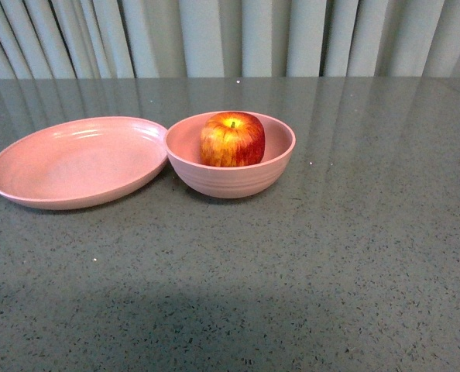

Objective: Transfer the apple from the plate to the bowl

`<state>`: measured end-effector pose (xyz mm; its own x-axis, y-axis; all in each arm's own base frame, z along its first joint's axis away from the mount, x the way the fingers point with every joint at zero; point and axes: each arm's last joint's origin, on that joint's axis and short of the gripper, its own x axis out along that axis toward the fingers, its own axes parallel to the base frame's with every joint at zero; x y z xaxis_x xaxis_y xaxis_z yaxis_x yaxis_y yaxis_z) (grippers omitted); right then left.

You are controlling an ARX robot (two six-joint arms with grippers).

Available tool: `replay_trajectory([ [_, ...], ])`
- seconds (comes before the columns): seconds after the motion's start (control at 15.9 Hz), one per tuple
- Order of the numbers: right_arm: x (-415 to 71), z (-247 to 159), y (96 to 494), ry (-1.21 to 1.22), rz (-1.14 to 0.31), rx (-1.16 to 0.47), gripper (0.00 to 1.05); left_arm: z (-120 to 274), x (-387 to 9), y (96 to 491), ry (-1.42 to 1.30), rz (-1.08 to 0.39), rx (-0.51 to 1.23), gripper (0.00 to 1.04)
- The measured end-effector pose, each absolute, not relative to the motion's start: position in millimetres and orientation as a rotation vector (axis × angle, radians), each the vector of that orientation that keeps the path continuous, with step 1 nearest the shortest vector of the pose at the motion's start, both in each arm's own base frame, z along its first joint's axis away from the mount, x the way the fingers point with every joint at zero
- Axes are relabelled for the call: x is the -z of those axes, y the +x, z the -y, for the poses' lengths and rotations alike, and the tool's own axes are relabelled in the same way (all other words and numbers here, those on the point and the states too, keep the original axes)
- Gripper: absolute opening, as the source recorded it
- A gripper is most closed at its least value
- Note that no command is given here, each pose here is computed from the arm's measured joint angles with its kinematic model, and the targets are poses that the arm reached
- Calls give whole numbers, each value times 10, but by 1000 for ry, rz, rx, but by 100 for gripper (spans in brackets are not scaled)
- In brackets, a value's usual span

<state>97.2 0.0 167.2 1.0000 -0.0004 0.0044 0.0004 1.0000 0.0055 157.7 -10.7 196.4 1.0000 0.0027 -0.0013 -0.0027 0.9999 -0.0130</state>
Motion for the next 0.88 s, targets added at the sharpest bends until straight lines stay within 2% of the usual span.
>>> replay_trajectory([
  [0.13,-1672,0,972,6,4,1,98,-7,-1890,1496,-12,-10,-16,1],
  [0.88,-1672,0,972,6,4,0,98,3,-1716,1197,-11,17,2,1],
])
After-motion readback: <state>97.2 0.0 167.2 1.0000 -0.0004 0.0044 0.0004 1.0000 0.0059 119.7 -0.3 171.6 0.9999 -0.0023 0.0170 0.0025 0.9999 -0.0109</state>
